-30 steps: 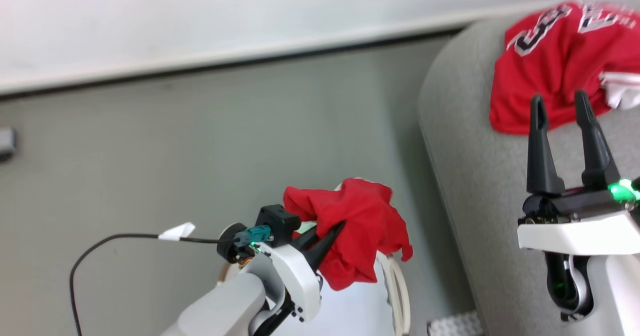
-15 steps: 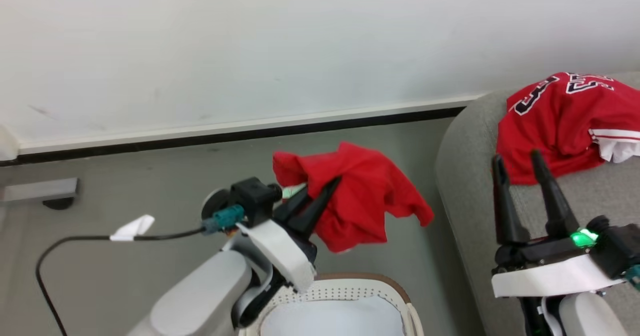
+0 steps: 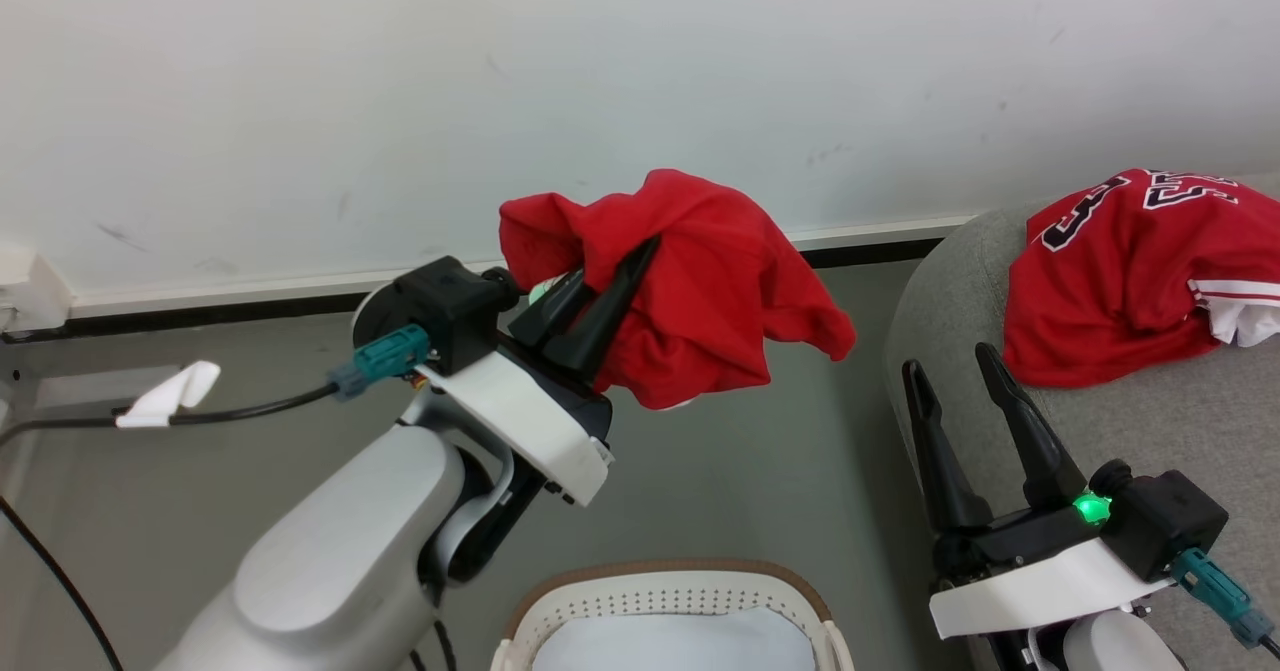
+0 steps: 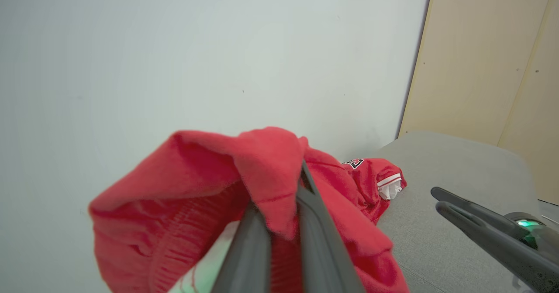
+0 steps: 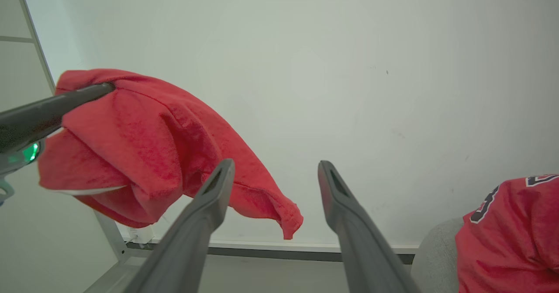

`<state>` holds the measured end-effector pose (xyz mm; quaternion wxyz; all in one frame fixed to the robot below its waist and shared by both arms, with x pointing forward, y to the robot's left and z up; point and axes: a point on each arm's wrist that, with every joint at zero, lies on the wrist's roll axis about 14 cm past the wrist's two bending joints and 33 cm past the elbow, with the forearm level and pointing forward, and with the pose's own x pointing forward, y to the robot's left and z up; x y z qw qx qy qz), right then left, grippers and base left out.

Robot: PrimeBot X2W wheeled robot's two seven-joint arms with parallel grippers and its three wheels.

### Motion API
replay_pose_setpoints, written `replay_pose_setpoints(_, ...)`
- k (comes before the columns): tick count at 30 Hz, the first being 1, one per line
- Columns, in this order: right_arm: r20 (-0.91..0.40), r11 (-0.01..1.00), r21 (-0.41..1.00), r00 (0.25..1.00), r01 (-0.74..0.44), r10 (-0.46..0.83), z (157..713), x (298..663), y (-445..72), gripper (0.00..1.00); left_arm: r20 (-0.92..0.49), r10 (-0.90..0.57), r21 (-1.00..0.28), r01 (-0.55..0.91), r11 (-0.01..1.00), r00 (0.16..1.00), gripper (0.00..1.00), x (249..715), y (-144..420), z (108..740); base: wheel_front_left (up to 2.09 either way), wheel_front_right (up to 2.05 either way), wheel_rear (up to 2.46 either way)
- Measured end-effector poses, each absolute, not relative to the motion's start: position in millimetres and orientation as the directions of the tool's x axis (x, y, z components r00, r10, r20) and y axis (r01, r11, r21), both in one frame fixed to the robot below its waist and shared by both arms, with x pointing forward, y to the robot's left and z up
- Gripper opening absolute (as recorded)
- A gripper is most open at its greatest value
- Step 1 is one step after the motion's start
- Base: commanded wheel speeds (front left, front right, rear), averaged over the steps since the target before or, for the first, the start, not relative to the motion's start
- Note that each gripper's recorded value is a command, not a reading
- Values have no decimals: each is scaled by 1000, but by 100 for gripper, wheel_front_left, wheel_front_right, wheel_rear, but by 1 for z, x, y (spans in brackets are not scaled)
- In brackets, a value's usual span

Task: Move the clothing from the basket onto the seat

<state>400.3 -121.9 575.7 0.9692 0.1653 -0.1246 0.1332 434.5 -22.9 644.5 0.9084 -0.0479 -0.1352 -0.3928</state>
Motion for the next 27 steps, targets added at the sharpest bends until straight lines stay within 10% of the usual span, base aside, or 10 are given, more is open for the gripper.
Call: replay_pose_setpoints(27, 54, 855, -126, 857, -504, 513, 536, 422, -46, 100, 243, -742, -25, 768, 640, 625, 0, 388, -36, 632, 0, 0, 0)
